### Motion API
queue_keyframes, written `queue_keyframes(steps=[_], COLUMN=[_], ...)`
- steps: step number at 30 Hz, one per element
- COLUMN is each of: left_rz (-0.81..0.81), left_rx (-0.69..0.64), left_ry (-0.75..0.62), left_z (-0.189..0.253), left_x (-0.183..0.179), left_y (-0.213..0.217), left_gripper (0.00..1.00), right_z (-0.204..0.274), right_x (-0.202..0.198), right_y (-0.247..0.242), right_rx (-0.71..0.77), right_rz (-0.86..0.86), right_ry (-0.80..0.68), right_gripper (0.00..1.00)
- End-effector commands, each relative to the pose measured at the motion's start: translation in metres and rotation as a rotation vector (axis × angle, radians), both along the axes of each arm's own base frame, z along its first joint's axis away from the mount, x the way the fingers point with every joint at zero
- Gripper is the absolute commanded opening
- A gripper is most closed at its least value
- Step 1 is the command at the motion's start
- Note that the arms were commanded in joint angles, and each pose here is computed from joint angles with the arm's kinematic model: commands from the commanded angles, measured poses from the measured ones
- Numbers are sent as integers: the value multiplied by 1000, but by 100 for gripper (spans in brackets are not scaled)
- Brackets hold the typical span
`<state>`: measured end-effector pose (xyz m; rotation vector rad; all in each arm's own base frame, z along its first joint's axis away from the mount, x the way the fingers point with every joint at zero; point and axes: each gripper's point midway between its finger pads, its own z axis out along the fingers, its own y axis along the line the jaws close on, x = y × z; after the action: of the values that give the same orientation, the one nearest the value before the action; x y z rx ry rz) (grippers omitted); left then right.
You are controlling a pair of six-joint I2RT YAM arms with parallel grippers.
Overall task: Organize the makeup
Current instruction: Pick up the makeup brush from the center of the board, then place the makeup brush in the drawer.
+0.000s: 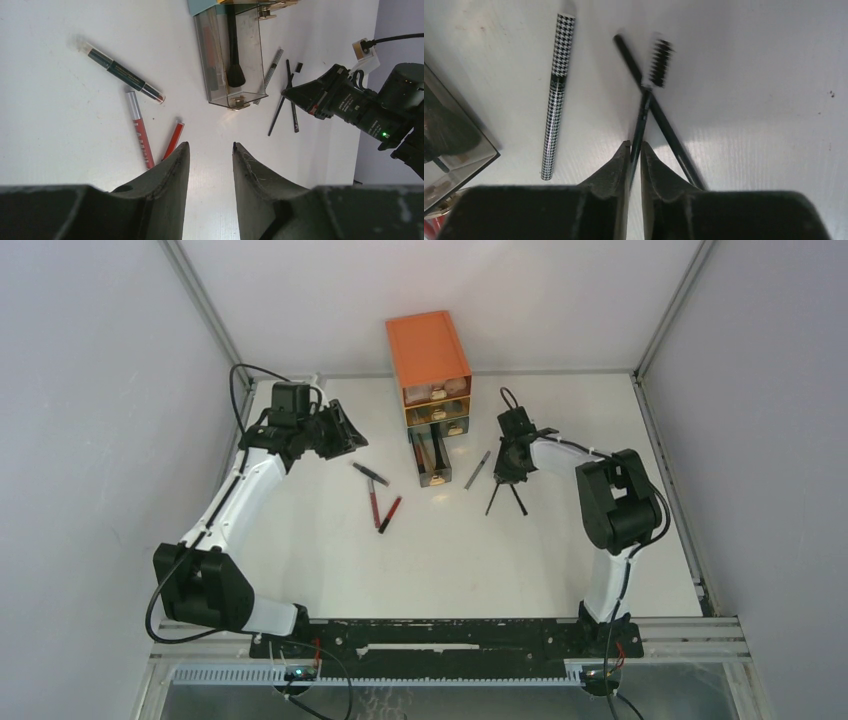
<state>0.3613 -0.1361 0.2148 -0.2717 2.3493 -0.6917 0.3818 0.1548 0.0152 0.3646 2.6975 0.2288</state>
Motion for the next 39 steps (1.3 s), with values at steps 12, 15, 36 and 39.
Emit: queue_keyframes(steps=[12, 15, 36, 39], left_rz=[-6, -5, 13, 12], left_rx=[23, 24, 46, 49], left_ry=[-71, -73, -74, -76], left_z=[14, 15, 16, 16], left_x=[-3, -3, -8, -8], left_y=[7, 7, 14, 14], left_gripper=[41, 41, 42, 42], right_z=[96, 120, 130, 122], right_x=[9, 9, 25, 29], right_y=[30, 53, 167, 167], right_rx=[108, 202, 500, 480], right_rz=[92, 153, 320, 308], right_ry=[-206, -249, -144, -130], right_gripper=[0, 0, 0, 0])
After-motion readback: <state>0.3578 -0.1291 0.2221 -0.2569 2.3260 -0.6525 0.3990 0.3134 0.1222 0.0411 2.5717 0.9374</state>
